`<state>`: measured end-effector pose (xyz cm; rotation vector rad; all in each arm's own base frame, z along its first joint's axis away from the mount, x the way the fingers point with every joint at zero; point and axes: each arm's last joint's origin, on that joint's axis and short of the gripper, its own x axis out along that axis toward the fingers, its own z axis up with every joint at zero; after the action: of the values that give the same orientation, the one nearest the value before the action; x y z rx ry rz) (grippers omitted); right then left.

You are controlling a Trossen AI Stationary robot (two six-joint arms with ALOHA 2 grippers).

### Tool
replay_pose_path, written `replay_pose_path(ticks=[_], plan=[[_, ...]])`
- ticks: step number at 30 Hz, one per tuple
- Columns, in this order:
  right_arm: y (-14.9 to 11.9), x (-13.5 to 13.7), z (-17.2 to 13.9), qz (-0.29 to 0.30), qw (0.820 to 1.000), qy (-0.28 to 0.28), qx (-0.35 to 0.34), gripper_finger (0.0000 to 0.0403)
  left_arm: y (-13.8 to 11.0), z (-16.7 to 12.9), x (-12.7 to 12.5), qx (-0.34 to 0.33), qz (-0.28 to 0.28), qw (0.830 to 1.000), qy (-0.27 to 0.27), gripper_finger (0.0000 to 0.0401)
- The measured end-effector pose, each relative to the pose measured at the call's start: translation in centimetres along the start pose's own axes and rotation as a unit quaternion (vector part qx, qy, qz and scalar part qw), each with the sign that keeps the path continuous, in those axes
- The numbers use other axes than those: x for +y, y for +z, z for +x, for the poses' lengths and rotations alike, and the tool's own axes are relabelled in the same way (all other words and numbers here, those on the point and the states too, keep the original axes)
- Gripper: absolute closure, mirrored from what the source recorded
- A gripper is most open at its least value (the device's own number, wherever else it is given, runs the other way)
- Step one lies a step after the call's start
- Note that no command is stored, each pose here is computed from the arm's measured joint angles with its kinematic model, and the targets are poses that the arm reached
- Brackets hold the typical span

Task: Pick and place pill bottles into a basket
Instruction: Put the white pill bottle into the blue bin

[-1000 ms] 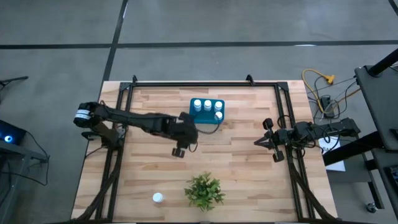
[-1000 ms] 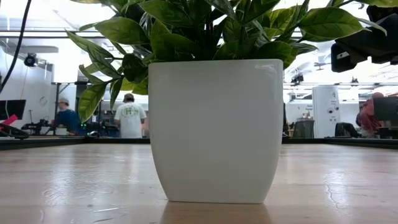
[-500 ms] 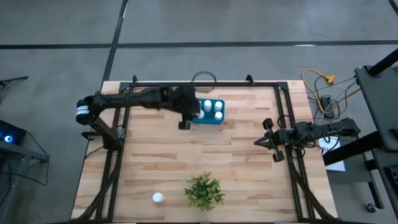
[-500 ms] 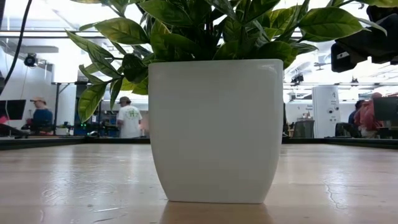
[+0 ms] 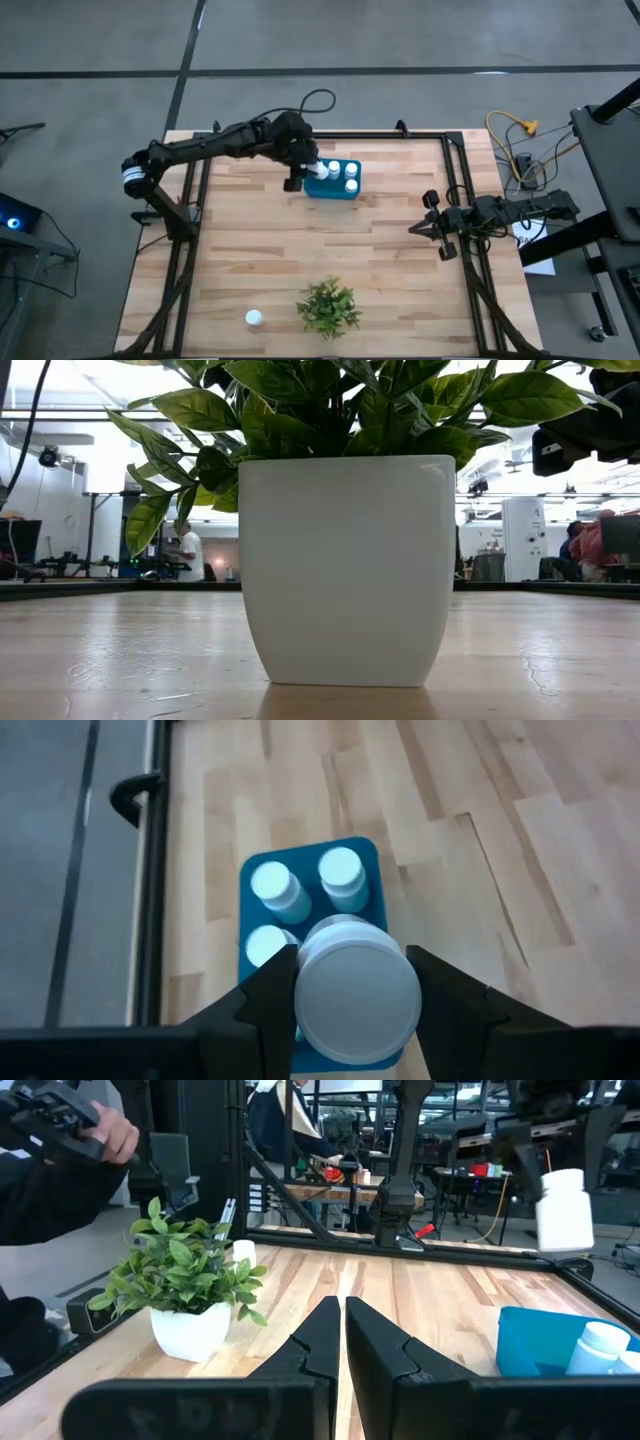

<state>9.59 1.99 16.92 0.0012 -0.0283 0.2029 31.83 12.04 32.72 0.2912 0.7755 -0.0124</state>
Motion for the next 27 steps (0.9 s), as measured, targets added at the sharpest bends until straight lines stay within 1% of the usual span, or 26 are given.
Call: replay_pose_path(ticks=[4, 7, 9, 17, 21, 27], plan=[[0.0, 0.0, 0.0, 0.0, 1.0, 0.0, 0.0, 0.039, 0.5, 0.2, 0.8, 0.004, -0.005, 1.0, 0.001, 0.0259], [0.0, 0.0, 0.0, -0.001, 1.0, 0.0, 0.0, 0.039, 1.4, 0.7, 1.6, 0.008, -0.011, 1.0, -0.003, 0.0259], [0.0, 0.0, 0.0, 0.0, 1.0, 0.0, 0.001, 0.039, 1.6, 1.2, 1.9, 0.027, -0.022, 0.999, -0.013, 0.0259], [0.0, 0.0, 0.0, 0.0, 1.0, 0.0, 0.0, 0.039, 2.2, 4.4, 3.0, 0.077, -0.039, 0.995, -0.053, 0.0259], [0.0, 0.0, 0.0, 0.0, 1.0, 0.0, 0.0, 0.039, 2.3, 6.5, 3.3, 0.077, -0.044, 0.993, -0.082, 0.0259], [0.0, 0.0, 0.0, 0.0, 1.0, 0.0, 0.0, 0.039, 2.1, 8.2, 3.7, 0.092, -0.047, 0.99, -0.092, 0.0259]])
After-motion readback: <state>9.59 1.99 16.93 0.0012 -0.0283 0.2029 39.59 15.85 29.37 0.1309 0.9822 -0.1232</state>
